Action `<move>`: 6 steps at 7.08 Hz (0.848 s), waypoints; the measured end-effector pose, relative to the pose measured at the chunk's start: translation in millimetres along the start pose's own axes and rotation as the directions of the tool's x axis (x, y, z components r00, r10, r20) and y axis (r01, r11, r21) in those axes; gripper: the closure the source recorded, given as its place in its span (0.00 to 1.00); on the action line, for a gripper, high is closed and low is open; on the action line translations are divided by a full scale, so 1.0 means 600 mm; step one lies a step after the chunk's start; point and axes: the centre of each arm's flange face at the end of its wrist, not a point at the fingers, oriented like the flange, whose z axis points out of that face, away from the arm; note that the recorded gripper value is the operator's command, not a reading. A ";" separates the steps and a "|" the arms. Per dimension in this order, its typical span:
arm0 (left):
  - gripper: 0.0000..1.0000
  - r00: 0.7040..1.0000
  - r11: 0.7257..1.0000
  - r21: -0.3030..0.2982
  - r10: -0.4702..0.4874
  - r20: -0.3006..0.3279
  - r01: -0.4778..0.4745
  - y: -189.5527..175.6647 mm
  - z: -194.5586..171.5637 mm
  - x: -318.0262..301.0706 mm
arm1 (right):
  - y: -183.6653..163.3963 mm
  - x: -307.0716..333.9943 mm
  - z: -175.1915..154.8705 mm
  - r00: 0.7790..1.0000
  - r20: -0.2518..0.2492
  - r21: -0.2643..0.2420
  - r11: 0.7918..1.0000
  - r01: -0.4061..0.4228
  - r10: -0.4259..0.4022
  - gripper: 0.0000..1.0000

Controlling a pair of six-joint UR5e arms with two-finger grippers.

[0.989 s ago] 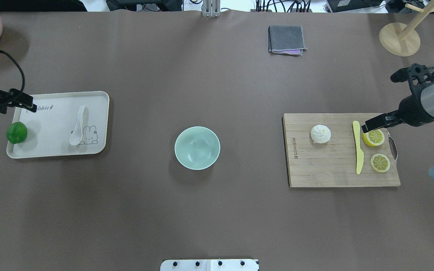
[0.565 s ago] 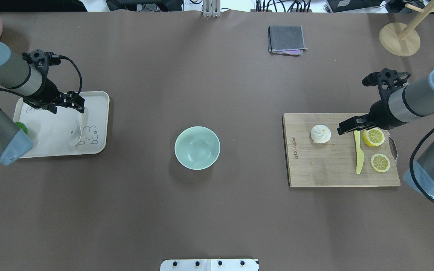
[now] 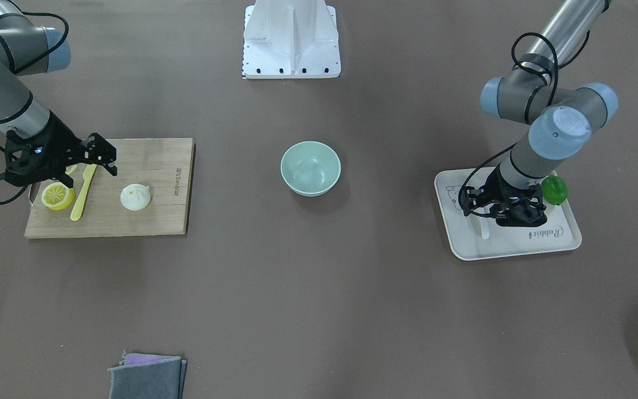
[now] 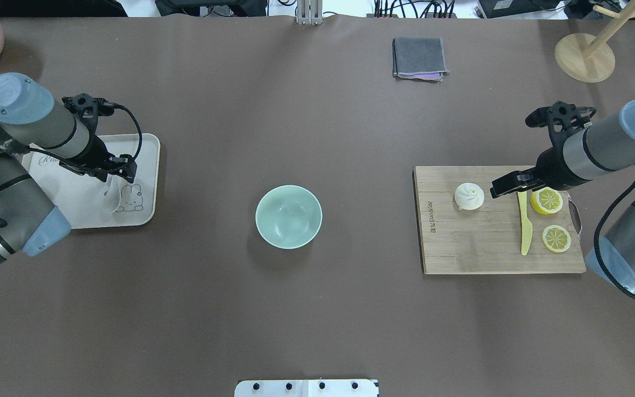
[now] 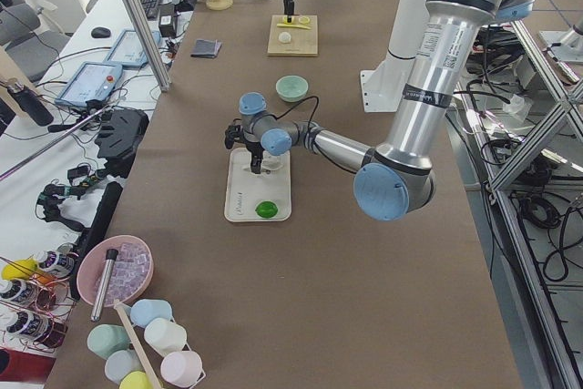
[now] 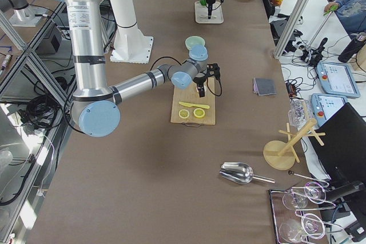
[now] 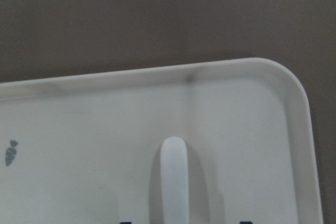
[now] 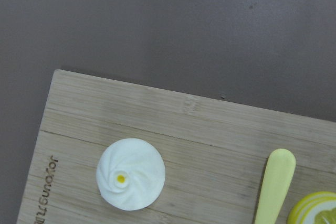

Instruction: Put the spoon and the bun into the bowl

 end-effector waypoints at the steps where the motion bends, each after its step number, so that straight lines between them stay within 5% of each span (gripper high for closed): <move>1: 1.00 1.000 1.000 -0.002 0.006 -0.001 -0.006 0.001 0.001 0.004 | -0.001 -0.001 0.000 1.000 0.000 0.000 1.000 0.000 0.000 0.02; 4: 1.00 0.999 0.999 0.022 0.038 -0.039 -0.037 -0.005 -0.033 0.047 | -0.003 -0.003 0.000 1.000 0.002 0.002 1.000 0.001 -0.001 0.02; 6: 1.00 0.992 0.996 0.069 0.056 -0.109 -0.049 -0.014 -0.114 0.143 | -0.009 -0.009 0.000 1.000 0.003 0.009 1.000 0.003 -0.003 0.02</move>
